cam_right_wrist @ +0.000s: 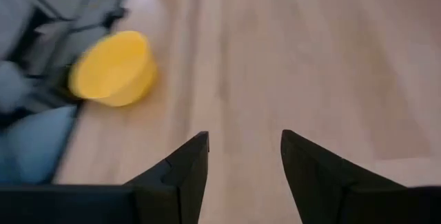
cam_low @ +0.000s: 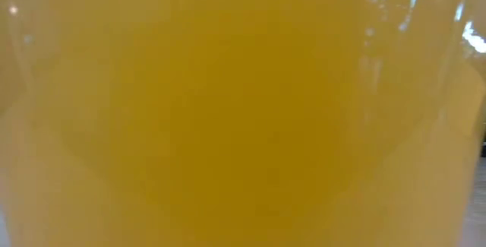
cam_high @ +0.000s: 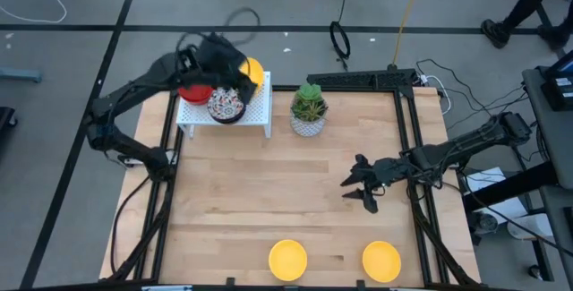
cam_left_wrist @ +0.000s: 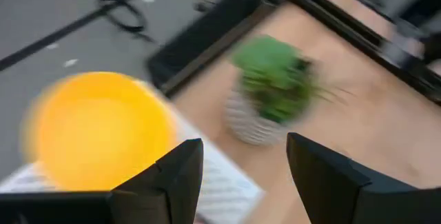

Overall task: Pick & Place Mini bowls
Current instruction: Stack the yellow bowl on the yellow bowls on the shelf

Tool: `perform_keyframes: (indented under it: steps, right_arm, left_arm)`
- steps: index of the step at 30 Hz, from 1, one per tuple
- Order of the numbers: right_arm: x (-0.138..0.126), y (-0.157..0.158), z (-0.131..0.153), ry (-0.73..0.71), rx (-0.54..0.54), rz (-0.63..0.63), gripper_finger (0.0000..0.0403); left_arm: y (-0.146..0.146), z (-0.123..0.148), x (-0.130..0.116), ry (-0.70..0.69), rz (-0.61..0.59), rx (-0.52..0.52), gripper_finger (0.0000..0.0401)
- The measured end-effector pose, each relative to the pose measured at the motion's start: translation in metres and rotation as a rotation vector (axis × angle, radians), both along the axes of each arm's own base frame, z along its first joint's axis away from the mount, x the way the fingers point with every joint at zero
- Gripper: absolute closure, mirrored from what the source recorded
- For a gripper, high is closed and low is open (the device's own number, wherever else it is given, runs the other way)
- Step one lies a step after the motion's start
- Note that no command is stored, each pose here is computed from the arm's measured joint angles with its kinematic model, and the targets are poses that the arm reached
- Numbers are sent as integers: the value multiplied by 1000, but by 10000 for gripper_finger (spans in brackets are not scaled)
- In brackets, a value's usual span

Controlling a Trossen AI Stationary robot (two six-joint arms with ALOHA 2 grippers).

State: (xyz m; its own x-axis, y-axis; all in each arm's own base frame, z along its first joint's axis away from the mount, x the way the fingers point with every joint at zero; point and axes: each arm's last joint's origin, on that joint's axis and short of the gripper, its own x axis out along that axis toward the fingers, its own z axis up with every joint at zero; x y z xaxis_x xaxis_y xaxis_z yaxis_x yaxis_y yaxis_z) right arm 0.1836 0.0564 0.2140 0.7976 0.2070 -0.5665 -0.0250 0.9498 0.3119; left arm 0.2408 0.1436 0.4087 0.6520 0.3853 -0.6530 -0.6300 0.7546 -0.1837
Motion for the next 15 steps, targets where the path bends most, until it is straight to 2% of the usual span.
perform_keyframes:
  steps: [7, 11, 15]
  right_arm:
    - [-6, 22, 3, 3, 104, 93, 234]
    - [-9, 28, 3, -6, 87, 103, 234]
    - [-11, 31, 3, -8, 81, 110, 234]
  left_arm:
    - [-76, -16, 45, 40, -252, -81, 187]
    - [-124, -35, 65, 98, -369, -139, 187]
    - [-167, -60, 79, 159, -437, -198, 187]
